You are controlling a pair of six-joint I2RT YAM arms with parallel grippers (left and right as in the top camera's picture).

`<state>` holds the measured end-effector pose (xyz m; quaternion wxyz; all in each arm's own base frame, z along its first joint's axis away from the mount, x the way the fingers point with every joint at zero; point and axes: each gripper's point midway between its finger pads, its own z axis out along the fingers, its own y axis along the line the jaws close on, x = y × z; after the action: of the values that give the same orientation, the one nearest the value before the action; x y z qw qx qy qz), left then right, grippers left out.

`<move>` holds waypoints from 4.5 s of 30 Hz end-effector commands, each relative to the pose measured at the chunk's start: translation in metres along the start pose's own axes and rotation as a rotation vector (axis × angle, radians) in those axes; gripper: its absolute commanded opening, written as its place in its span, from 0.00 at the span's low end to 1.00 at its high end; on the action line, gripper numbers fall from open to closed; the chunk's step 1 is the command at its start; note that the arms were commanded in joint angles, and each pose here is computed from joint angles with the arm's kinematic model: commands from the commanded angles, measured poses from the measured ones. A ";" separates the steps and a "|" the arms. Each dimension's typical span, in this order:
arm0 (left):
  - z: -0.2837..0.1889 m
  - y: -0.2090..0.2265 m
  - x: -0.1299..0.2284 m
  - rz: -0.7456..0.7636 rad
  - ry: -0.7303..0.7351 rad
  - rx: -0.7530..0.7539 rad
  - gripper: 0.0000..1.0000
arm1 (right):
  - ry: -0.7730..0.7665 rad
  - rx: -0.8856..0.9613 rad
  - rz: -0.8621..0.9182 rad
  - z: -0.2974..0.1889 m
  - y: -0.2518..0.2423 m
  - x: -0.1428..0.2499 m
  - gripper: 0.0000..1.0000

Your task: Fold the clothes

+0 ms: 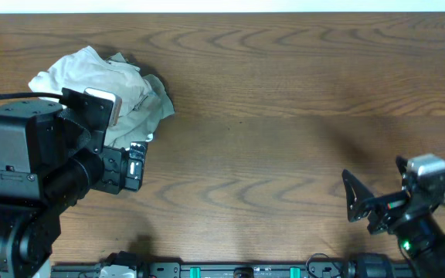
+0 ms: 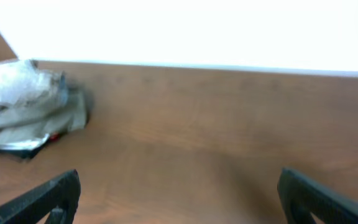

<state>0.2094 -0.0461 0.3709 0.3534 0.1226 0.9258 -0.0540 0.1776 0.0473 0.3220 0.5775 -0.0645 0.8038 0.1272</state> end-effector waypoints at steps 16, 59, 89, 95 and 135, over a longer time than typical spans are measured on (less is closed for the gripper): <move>0.001 0.000 0.001 -0.007 0.008 -0.001 0.98 | -0.090 0.051 -0.054 0.056 -0.031 0.107 0.99; -0.009 -0.003 0.008 -0.050 -0.007 0.003 0.98 | 0.010 0.044 -0.026 0.095 -0.044 0.171 0.99; -0.021 0.019 0.084 -0.004 -0.647 -0.248 0.98 | 0.013 0.044 -0.025 0.095 -0.044 0.171 0.99; 0.033 0.028 0.086 0.019 -0.727 -0.239 0.98 | 0.013 0.044 -0.025 0.095 -0.044 0.171 0.99; 0.176 0.036 0.121 0.056 -0.766 -0.168 0.98 | 0.013 0.044 -0.025 0.095 -0.044 0.171 0.99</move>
<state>0.2458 -0.0174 0.1669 0.6951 0.0825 0.7142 -0.0023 0.2196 0.0385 0.1268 0.5741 -0.0575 0.8099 0.1053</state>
